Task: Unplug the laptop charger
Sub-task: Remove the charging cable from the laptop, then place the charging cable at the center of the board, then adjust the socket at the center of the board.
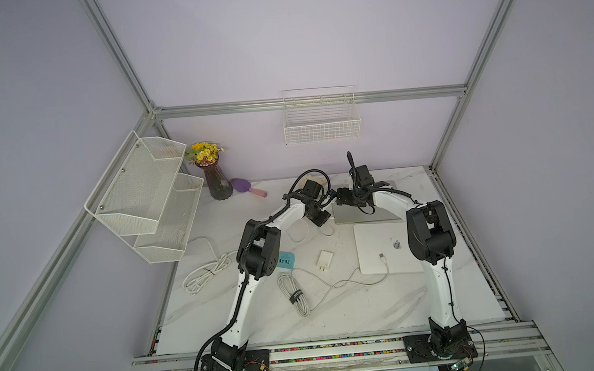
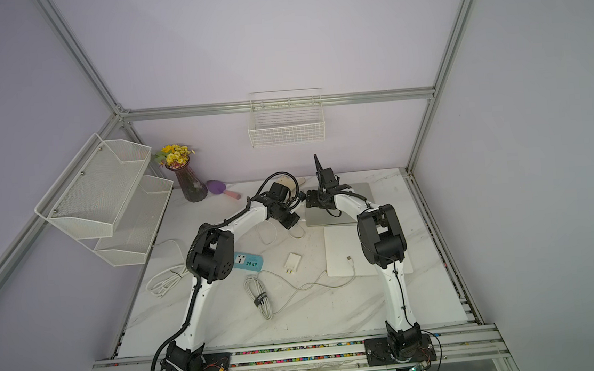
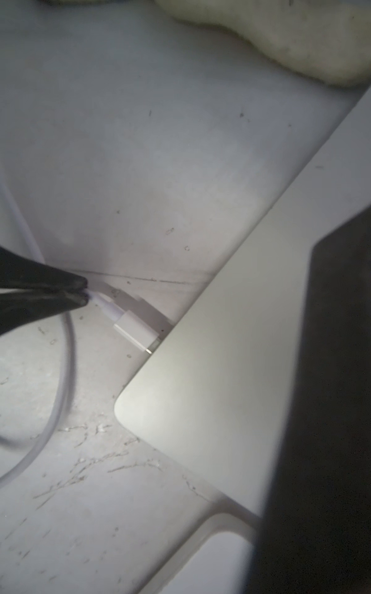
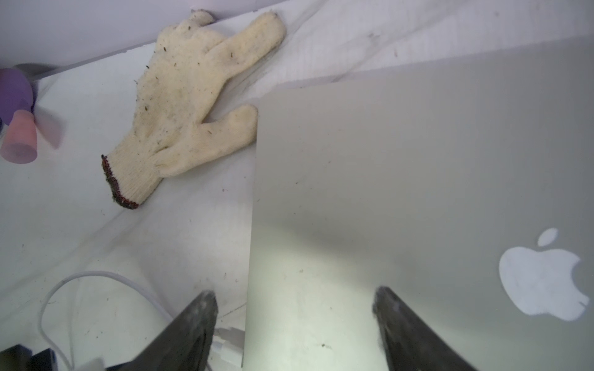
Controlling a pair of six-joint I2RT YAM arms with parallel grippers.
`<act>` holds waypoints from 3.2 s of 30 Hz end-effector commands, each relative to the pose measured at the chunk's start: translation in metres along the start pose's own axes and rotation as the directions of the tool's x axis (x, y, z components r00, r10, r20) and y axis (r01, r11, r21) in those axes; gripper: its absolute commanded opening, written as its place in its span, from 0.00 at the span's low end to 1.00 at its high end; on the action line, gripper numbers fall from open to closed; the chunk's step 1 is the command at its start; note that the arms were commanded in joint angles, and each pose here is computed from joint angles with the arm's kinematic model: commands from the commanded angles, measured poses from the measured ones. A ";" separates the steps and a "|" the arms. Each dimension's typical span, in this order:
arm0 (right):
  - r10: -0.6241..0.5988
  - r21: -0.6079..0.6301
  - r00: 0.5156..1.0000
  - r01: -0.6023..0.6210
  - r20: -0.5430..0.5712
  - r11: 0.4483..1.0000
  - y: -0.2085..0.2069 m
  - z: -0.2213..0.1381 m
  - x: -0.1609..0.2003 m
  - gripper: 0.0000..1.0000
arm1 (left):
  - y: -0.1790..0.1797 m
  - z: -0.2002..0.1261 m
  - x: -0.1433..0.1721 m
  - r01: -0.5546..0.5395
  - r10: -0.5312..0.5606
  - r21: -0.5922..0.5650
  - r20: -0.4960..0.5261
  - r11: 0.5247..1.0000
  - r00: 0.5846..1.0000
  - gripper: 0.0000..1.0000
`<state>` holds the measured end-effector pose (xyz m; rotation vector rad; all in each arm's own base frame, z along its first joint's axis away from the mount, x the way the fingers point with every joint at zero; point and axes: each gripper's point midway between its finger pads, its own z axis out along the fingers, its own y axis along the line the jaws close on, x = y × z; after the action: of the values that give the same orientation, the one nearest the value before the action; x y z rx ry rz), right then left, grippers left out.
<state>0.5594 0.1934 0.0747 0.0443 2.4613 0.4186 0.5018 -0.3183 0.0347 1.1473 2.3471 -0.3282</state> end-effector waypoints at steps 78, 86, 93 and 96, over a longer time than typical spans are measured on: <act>-0.384 -0.666 0.916 0.358 0.115 0.654 0.263 -0.168 0.069 0.27 | 0.152 -0.193 0.265 0.996 -0.894 -0.052 0.441 0.065 0.082 0.27; -0.399 -0.665 0.917 0.293 -0.008 0.687 0.213 -0.181 0.187 0.00 | 0.132 -0.170 0.282 0.992 -0.928 -0.091 0.355 0.087 0.114 0.15; -0.371 -0.622 0.907 0.175 -0.200 0.763 0.224 -0.102 0.228 0.00 | 0.119 -0.170 0.294 0.988 -0.931 -0.130 0.343 0.083 0.124 0.00; -0.375 -0.571 0.895 0.182 -0.240 0.801 0.223 -0.077 0.241 0.00 | 0.117 -0.169 0.293 0.989 -0.933 -0.120 0.338 0.089 0.125 0.00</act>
<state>0.2937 0.4007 0.0519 -0.7326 2.5582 1.0622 0.3981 0.0232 0.0261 -0.8439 2.4321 -0.4321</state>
